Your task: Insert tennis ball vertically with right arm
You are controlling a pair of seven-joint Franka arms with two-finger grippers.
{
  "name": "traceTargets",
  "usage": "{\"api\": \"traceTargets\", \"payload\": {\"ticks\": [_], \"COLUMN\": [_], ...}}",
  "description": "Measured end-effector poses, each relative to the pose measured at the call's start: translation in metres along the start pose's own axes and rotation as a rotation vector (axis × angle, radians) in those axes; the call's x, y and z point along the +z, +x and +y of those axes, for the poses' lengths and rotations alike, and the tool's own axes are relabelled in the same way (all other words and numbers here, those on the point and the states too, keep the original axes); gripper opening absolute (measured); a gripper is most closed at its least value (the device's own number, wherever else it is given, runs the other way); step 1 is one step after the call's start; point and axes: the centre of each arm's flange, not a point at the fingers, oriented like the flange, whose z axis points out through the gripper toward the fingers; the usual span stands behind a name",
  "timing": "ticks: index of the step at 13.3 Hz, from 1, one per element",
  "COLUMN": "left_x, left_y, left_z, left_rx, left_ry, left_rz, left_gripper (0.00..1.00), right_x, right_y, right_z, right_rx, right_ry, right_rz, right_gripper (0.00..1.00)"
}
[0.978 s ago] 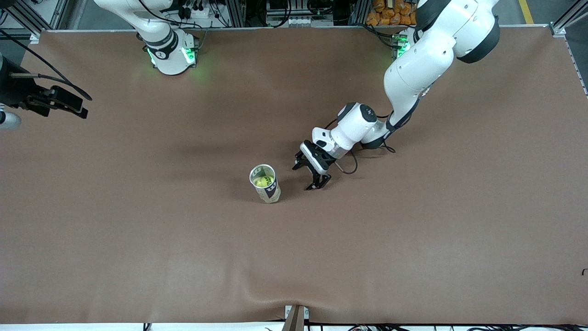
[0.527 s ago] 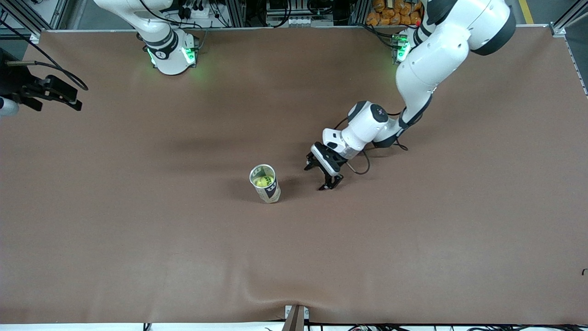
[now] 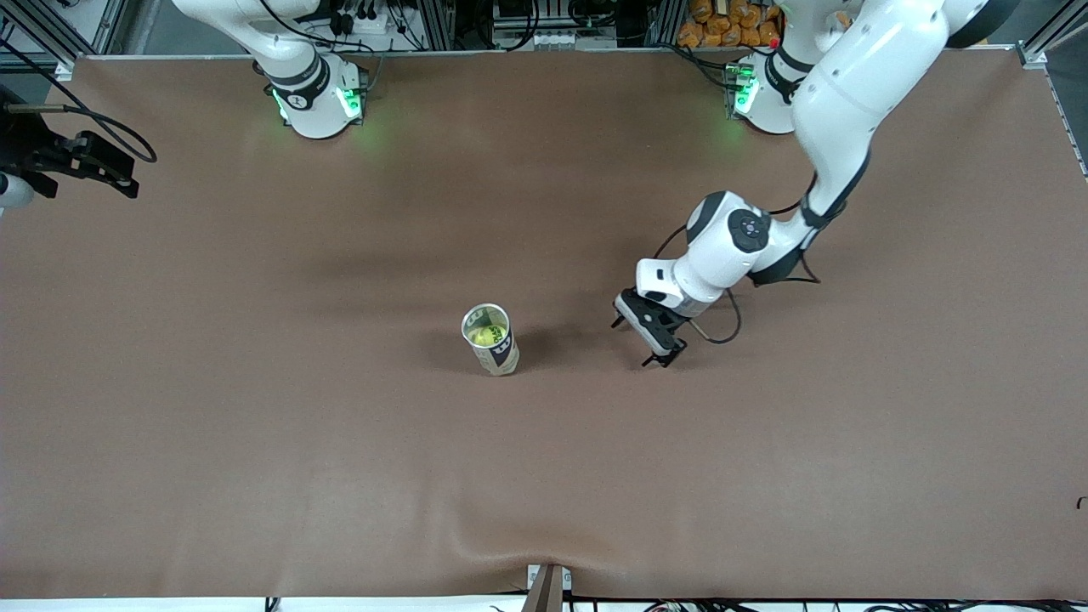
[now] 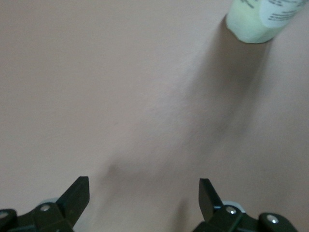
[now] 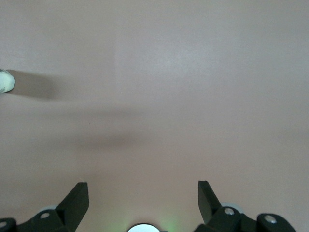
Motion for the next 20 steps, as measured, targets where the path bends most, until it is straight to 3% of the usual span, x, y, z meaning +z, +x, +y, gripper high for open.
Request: {"api": "traceTargets", "payload": {"ticks": [5,10,15,20], "left_x": [-0.083,-0.166,-0.222,-0.282], "left_y": [0.038,0.074,0.082,0.055], "left_z": [-0.034,-0.075,-0.108,-0.156], "left_rx": [-0.109,-0.303,-0.514,-0.634], "left_ry": [0.007,0.016,0.068,0.115], "left_rz": [-0.187,-0.313,-0.304,-0.311], "left_gripper": [1.0,1.0,1.0,1.0], "right_x": [0.003,0.002,0.0,0.0], "right_y": [0.001,0.001,0.003,0.004], "right_z": [0.005,0.005,0.001,0.0], "right_rx": [0.01,0.009,0.004,0.004], "right_ry": [0.015,0.018,0.048,0.059], "right_rz": [-0.006,-0.005,0.014,0.016], "right_gripper": [1.0,1.0,1.0,1.0]}}
